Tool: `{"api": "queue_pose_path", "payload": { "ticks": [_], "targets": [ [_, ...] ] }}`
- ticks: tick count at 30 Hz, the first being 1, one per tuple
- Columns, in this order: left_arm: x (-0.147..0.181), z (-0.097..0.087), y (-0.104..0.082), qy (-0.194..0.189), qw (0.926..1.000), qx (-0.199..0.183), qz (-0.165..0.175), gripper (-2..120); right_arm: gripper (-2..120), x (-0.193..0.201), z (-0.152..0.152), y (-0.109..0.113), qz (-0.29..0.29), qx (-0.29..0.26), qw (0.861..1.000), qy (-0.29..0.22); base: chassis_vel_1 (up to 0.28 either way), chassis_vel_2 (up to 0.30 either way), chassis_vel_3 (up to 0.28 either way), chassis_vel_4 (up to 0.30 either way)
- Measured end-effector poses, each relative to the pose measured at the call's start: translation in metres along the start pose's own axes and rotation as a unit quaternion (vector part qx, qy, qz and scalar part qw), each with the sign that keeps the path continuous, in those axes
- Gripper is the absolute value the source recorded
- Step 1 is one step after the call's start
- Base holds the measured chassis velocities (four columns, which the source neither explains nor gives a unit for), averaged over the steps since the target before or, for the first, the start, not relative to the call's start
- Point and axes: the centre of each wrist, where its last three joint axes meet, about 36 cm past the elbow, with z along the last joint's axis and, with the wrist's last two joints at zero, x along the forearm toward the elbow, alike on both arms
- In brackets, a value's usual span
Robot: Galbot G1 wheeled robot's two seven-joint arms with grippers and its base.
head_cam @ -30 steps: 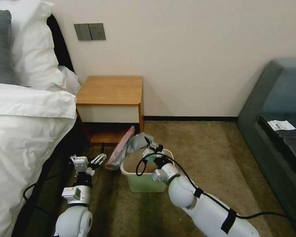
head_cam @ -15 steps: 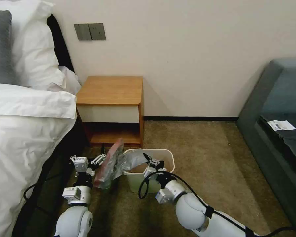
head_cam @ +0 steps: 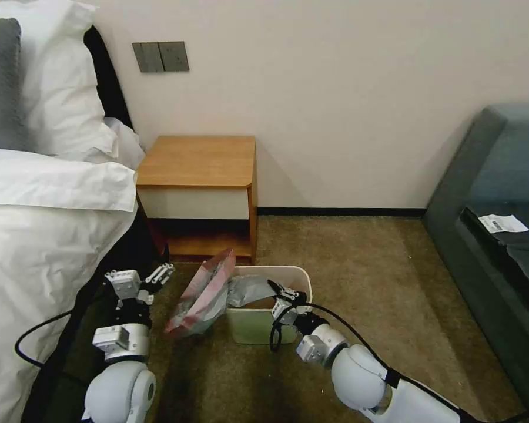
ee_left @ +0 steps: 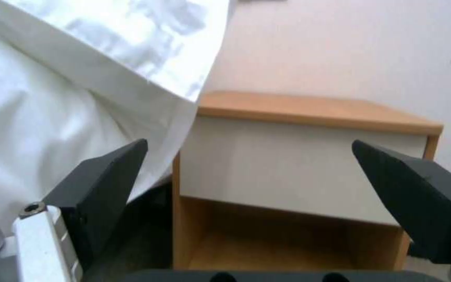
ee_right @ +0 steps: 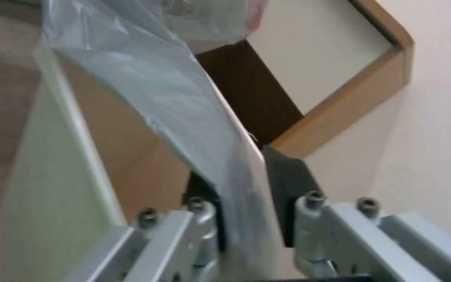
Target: Pick up the garbage bag from the table and place it over the trash can.
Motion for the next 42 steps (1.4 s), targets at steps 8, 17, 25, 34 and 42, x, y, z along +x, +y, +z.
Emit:
{"api": "queue_pose_path", "payload": {
  "ticks": [8,17,25,34,42],
  "targets": [
    [-0.003,-0.014,-0.004,0.013,0.9995,0.027,-0.012,98,53,0.014,0.010,-0.035,-0.046,-0.023,0.999,0.008,0.000,0.000,0.000,0.000],
    [0.000,-0.026,-0.007,0.057,0.9948,0.080,-0.024,98,82,0.041,0.039,-0.106,-0.130,0.005,0.991,-0.023,0.000,0.000,0.000,0.000],
    [0.009,-0.036,-0.008,0.133,0.9857,0.104,0.006,98,100,0.059,0.035,-0.172,-0.111,0.006,0.992,-0.060,0.000,0.000,0.000,0.000],
    [0.018,-0.036,-0.011,0.222,0.9579,0.146,0.109,95,100,0.061,0.032,-0.160,-0.011,-0.078,0.990,-0.117,0.000,0.000,0.000,0.000],
    [-0.005,-0.021,-0.026,0.222,0.9472,0.167,0.159,94,100,0.058,0.022,-0.141,0.001,-0.103,0.985,-0.141,0.000,0.000,0.000,0.000]
  ]
}}
